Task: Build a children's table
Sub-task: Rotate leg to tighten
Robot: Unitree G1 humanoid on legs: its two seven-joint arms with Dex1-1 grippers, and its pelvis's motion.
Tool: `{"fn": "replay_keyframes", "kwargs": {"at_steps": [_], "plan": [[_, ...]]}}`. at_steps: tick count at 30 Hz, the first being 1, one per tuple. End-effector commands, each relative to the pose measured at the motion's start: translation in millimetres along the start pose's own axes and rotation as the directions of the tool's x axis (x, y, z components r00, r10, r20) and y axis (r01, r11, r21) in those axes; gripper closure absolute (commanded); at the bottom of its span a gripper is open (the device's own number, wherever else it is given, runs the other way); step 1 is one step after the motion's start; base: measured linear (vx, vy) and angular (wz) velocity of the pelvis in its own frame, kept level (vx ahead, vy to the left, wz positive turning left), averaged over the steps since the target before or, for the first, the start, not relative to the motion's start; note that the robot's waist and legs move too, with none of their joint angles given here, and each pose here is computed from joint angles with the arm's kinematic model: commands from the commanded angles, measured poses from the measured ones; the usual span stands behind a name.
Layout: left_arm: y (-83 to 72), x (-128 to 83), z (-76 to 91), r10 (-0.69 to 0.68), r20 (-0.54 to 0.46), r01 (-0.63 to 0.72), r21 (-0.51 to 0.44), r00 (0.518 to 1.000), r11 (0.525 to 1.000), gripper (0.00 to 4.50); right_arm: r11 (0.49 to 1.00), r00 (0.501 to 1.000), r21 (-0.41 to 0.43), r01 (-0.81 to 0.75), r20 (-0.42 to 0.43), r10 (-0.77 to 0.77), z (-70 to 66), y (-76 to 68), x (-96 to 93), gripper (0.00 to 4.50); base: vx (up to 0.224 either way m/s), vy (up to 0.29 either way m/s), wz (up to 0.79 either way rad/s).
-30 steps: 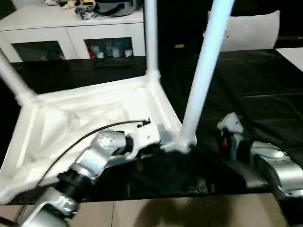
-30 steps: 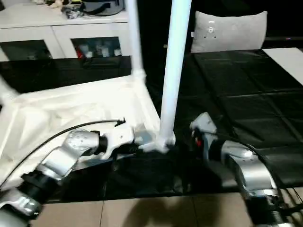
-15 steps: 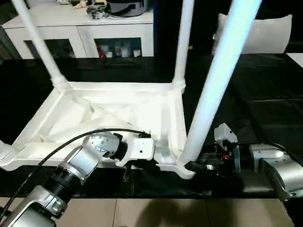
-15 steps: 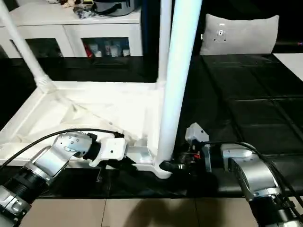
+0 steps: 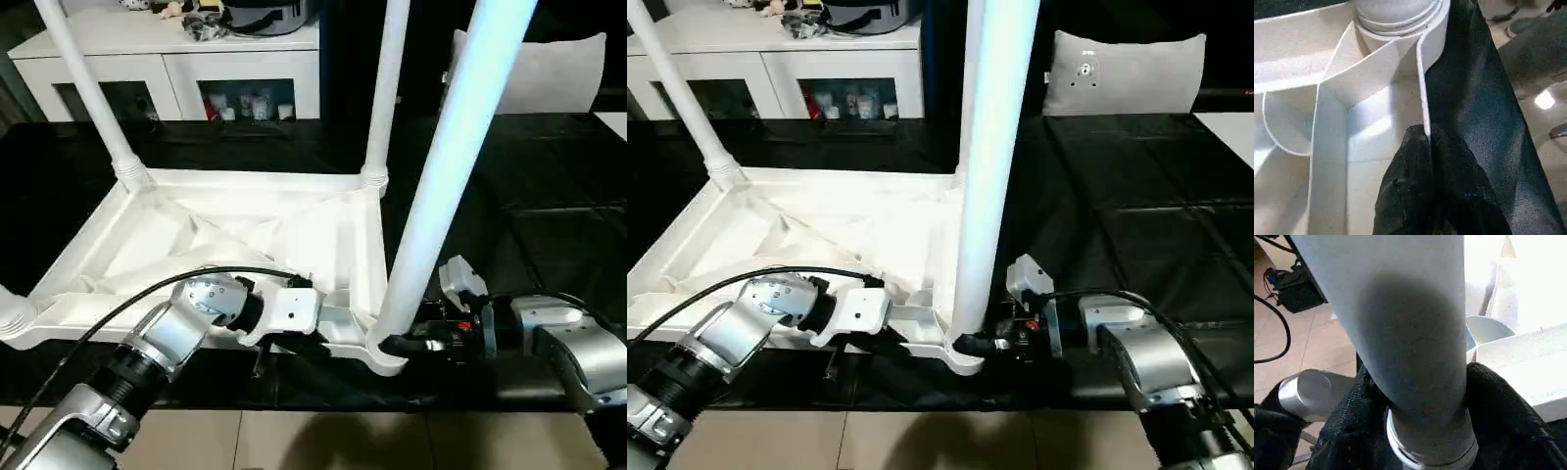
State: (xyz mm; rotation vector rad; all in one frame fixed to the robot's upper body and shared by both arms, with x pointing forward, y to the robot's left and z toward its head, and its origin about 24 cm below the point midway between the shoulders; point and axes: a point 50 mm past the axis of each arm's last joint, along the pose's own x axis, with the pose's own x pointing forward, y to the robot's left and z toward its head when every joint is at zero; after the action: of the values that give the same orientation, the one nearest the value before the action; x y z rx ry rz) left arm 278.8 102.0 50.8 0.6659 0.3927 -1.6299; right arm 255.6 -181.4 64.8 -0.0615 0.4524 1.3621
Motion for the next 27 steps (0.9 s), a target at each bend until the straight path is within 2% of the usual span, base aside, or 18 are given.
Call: {"fn": "replay_keyframes", "kwargs": {"at_steps": [1, 4, 5, 9, 12, 14, 15, 16, 17, 18, 20, 21, 23, 26, 27], "plan": [[-6.9, 14, -2.8, -0.021, -0.006, 0.021, -0.067, 1.000, 0.998, 4.50, 0.998, 0.997, 0.035, -0.045, 0.069, 0.043, 2.0, 9.4, 8.5, 2.40, 0.000, 0.000, 0.00], [-3.7, 20, 2.7, 0.048, 0.025, -0.044, -0.153, 0.999, 0.987, 4.50, 0.994, 0.992, 0.077, 0.077, 0.093, -0.084, 0.1, 7.3, 17.9, 2.41, 0.000, 0.000, 0.00], [-3.7, 20, 2.7, 0.048, 0.025, -0.044, -0.153, 0.999, 0.987, 4.50, 0.994, 0.992, 0.077, 0.077, 0.093, -0.084, 0.1, 7.3, 17.9, 2.41, 0.000, 0.000, 0.00], [3.6, 28, 11.0, 0.149, 0.038, -0.136, -0.237, 0.988, 0.962, 4.50, 0.944, 0.947, 0.134, 0.300, 0.079, -0.312, -2.8, -6.4, 33.9, 2.45, 0.000, 0.000, 0.00], [10.7, 33, 15.7, 0.226, 0.008, -0.213, -0.300, 0.974, 0.930, 4.50, 0.886, 0.898, 0.199, 0.418, 0.060, -0.437, -2.4, -13.1, 47.4, 2.46, 0.000, 0.000, 0.00], [16.1, 37, 20.1, 0.278, 0.000, -0.261, -0.343, 0.961, 0.902, 4.50, 0.825, 0.844, 0.244, 0.509, 0.048, -0.535, -0.7, -20.2, 56.2, 2.46, 0.000, 0.000, 0.00], [20.9, 40, 25.4, 0.325, 0.001, -0.300, -0.388, 0.946, 0.871, 4.50, 0.771, 0.785, 0.262, 0.581, 0.069, -0.615, 4.5, -26.9, 62.9, 2.46, 0.000, 0.000, 0.00], [20.9, 40, 25.4, 0.325, 0.001, -0.300, -0.388, 0.946, 0.871, 4.50, 0.771, 0.785, 0.262, 0.581, 0.069, -0.615, 4.5, -26.9, 62.9, 2.46, 0.000, 0.000, 0.00], [23.6, 42, 28.5, 0.353, 0.002, -0.321, -0.411, 0.936, 0.853, 4.50, 0.740, 0.748, 0.269, 0.616, 0.094, -0.657, 9.2, -30.7, 66.9, 2.46, 0.000, 0.000, 0.00], [28.3, 45, 32.8, 0.403, 0.000, -0.362, -0.439, 0.915, 0.822, 4.50, 0.719, 0.727, 0.316, 0.619, 0.116, -0.677, 13.6, -33.3, 74.8, 2.46, 0.000, 0.000, 0.00], [34.9, 52, 41.0, 0.479, -0.008, -0.426, -0.473, 0.878, 0.771, 4.50, 0.695, 0.702, 0.352, 0.627, 0.132, -0.700, 20.2, -35.3, 88.4, 2.46, 0.000, 0.000, 0.00], [36.2, 55, 44.1, 0.499, -0.012, -0.443, -0.480, 0.867, 0.758, 4.50, 0.681, 0.689, 0.363, 0.636, 0.131, -0.713, 21.8, -35.6, 92.5, 1.90, 0.096, 0.010, -0.18], [35.7, 60, 48.5, 0.505, -0.016, -0.452, -0.473, 0.863, 0.756, 4.50, 0.656, 0.665, 0.383, 0.650, 0.131, -0.735, 23.9, -35.8, 96.5, 1.74, 0.105, 0.046, -0.27], [33.3, 61, 48.2, 0.496, -0.024, -0.452, -0.455, 0.868, 0.768, 4.50, 0.662, 0.667, 0.367, 0.653, 0.135, -0.733, 24.4, -35.5, 97.2, 1.54, 0.066, -0.015, 0.08], [33.0, 59, 46.4, 0.496, -0.028, -0.453, -0.453, 0.868, 0.768, 4.50, 0.665, 0.668, 0.365, 0.651, 0.141, -0.731, 24.1, -35.4, 94.7, 1.32, 0.080, -0.024, 0.13]]}}
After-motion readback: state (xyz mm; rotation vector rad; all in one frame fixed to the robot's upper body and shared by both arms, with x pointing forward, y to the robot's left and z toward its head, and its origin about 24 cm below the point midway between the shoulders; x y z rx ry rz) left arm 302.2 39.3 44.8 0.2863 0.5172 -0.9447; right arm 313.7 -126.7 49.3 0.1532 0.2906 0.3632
